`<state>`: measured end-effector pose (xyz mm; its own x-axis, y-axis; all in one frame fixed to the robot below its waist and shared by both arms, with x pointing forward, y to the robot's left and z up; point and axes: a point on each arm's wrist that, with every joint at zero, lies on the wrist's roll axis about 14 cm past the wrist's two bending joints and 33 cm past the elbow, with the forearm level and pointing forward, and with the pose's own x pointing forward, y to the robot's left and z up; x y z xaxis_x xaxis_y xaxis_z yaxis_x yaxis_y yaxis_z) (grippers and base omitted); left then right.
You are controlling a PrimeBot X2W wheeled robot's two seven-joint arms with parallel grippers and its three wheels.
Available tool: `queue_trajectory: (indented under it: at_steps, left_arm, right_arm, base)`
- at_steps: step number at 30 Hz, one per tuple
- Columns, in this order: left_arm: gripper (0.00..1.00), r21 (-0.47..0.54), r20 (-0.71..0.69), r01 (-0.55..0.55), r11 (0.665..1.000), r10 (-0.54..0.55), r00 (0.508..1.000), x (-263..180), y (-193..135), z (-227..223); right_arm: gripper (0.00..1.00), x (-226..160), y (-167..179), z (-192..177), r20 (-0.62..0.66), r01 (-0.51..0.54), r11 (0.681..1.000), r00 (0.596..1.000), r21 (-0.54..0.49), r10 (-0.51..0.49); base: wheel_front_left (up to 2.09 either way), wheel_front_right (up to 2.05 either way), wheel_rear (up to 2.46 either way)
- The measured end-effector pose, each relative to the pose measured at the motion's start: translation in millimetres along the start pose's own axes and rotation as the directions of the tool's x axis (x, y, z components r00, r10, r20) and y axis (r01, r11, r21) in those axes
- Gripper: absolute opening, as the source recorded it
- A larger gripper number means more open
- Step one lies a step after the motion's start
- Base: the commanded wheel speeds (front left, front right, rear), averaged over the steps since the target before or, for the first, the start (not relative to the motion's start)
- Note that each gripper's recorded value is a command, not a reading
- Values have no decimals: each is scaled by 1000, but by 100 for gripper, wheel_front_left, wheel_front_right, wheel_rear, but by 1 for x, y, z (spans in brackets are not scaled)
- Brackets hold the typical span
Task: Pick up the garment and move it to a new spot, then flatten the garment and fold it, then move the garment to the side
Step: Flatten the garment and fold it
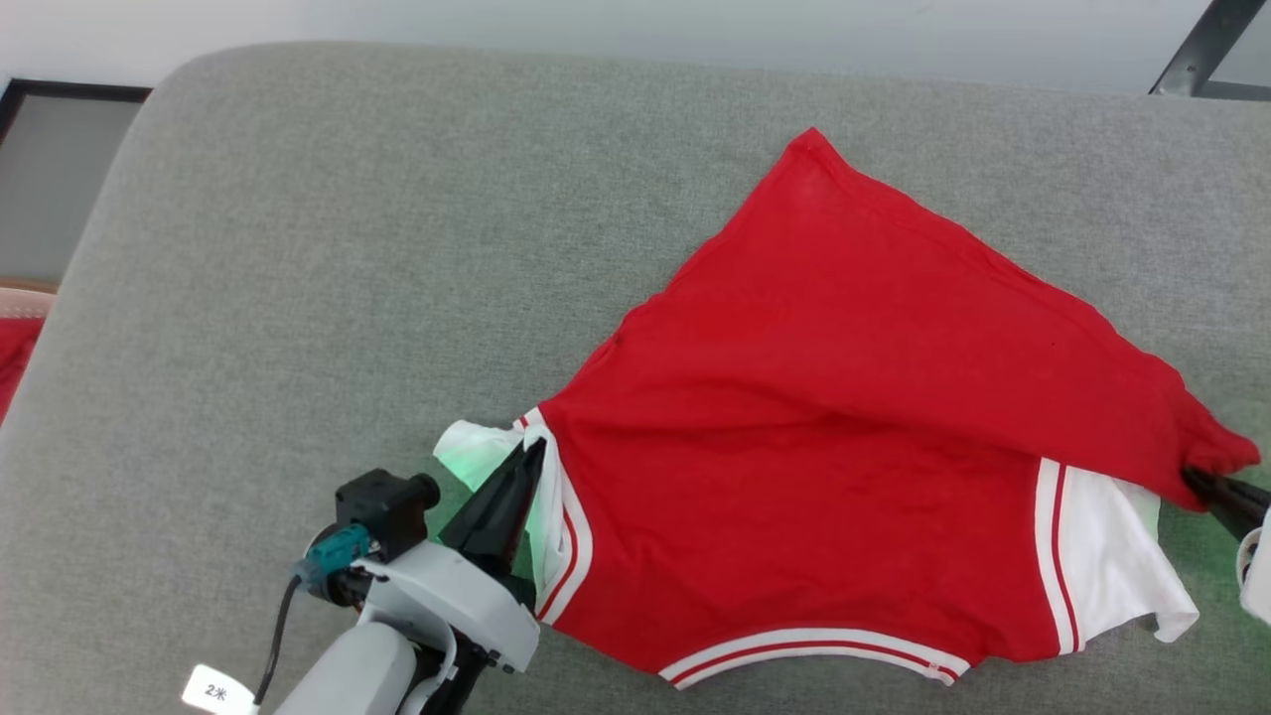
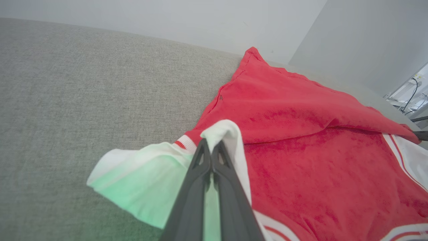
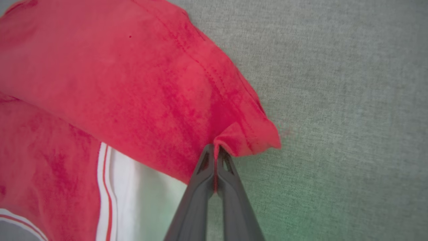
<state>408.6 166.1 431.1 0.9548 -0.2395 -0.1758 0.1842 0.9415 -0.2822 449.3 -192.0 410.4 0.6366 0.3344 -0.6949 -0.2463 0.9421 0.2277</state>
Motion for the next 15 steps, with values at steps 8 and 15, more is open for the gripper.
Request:
queue_trajectory:
  at_steps: [8, 15]
  left_arm:
    - [0, 0, -8, 5, 1000, -5, 1000, 3, -1, -2]
    - [0, 2, -6, -2, 1000, 2, 1000, 2, 0, -1]
  right_arm:
    - [100, 2, 5, 4, 9, 9, 999, 1000, -37, -8]
    - [100, -5, 14, 14, 48, -1, 998, 999, -70, 4]
  base:
    - [0, 0, 0]
    - [0, 0, 0]
